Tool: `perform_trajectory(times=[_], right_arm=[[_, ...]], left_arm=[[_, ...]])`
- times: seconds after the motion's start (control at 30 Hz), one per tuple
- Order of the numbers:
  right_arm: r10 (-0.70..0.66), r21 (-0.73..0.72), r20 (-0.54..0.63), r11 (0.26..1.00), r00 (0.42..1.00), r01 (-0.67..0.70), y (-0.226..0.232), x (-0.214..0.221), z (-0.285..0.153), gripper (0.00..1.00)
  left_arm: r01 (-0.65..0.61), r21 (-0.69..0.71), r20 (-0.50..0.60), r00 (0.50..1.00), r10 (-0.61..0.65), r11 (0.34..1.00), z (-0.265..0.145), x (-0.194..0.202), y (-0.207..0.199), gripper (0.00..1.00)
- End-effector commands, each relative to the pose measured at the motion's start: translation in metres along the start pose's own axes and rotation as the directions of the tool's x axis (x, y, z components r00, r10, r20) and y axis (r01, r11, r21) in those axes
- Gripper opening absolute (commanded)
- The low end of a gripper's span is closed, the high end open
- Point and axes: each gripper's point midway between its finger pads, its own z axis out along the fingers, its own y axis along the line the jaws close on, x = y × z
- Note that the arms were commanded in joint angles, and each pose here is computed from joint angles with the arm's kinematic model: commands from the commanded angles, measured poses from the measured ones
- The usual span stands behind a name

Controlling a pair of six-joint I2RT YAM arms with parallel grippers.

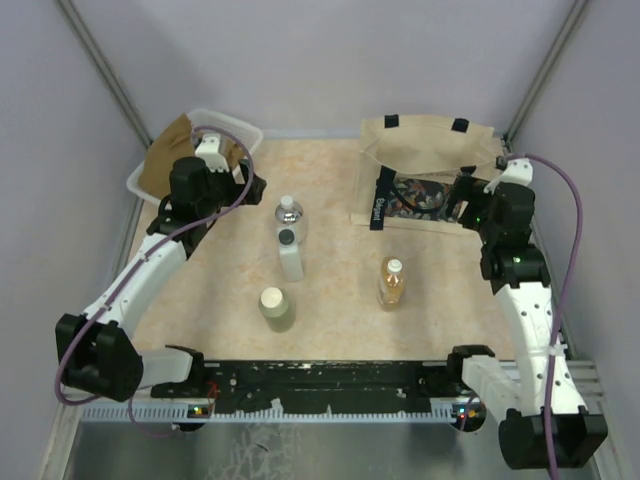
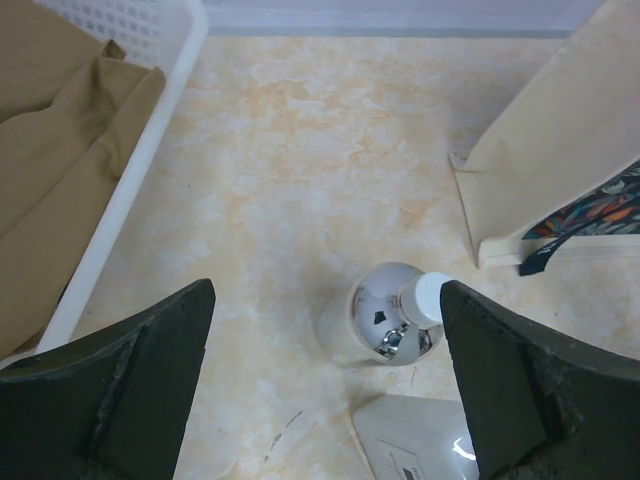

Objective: Place the personal care products into the canvas bag

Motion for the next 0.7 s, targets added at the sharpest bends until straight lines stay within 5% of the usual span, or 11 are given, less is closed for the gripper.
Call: perform_trajectory(times=[0.0,0.33,0.67], right_arm=[[-0.037,-0.041,0.096,0.998,0.995,0.041,0.016,-0.049,-0.006,0.99],[-0.090,-0.198,0.160,0.973,0.983,0.121,0.064,-0.117,0.031,0.99],[-0.145,0.262,0.086,0.958,0.986,0.118,-0.009,-0.128,0.120,0.99]], left_arm=[[-0.062,0.152,0.077,0.996,0.051,0.986,-0.007,-0.021,-0.029,0.99],[-0.180,0.222,0.105,0.981,0.160,0.958,0.018,-0.046,-0.043,1.00],[-0.186,0.283,0.133,0.979,0.154,0.941,0.046,-0.065,-0.057,1.00]])
